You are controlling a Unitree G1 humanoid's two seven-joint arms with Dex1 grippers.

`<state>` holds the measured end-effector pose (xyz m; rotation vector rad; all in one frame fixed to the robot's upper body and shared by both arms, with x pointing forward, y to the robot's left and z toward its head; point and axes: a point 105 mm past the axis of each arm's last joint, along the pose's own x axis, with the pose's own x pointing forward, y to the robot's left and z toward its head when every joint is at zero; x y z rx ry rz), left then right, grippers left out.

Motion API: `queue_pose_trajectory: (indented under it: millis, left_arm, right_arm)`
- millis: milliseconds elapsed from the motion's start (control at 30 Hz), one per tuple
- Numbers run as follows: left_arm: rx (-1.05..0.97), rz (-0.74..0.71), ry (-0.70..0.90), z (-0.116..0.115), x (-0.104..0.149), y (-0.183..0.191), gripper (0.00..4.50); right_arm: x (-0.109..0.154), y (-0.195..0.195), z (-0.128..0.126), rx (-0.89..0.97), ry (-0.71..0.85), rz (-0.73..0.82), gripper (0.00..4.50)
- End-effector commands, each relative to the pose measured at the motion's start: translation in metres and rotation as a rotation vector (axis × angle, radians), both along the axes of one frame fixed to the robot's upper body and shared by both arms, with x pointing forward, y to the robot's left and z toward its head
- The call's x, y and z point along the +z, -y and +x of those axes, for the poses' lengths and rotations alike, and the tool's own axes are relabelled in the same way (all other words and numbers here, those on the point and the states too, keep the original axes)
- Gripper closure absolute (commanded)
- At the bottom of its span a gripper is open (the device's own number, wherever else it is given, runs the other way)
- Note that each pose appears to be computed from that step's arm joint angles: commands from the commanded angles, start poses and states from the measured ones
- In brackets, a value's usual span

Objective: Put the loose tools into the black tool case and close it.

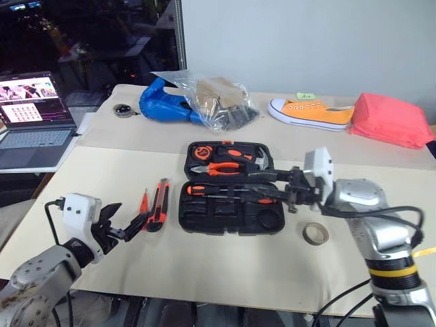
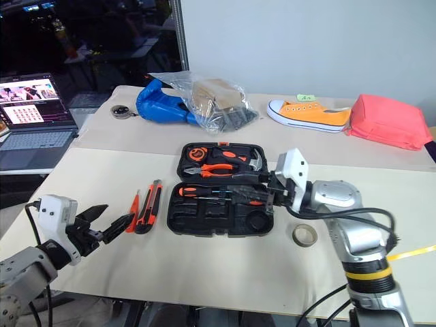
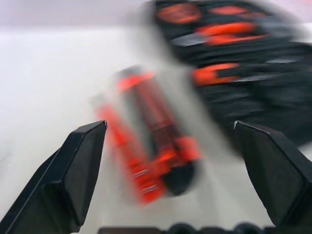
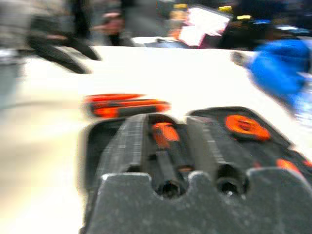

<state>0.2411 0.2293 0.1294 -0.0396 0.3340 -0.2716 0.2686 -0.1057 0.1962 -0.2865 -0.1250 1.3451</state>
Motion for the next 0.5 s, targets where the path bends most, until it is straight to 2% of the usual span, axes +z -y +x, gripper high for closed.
queue_pose_trajectory:
  millis: [33, 167, 233, 400, 500]
  left_arm:
    - [0.107, 0.058, -0.082, 0.008, -0.003, -0.008, 0.0]
    - [0.196, 0.111, -0.144, 0.02, -0.014, -0.015, 0.0]
    - [0.24, 0.107, -0.159, 0.025, -0.018, -0.023, 0.0]
    - [0.232, 0.127, -0.176, 0.033, -0.022, -0.022, 1.28]
    - [0.203, 0.112, -0.194, 0.034, -0.027, -0.018, 1.28]
  right_arm:
    - [0.02, 0.004, -0.012, 0.062, 0.02, 0.009, 1.37]
    - [0.017, 0.01, -0.012, 0.048, 0.046, -0.03, 0.05]
    - [0.015, 0.007, -0.013, 0.041, 0.057, -0.041, 0.05]
    - [0.018, 0.003, -0.016, 0.029, 0.062, -0.017, 0.0]
    - [0.016, 0.004, -0.018, 0.021, 0.063, -0.02, 0.0]
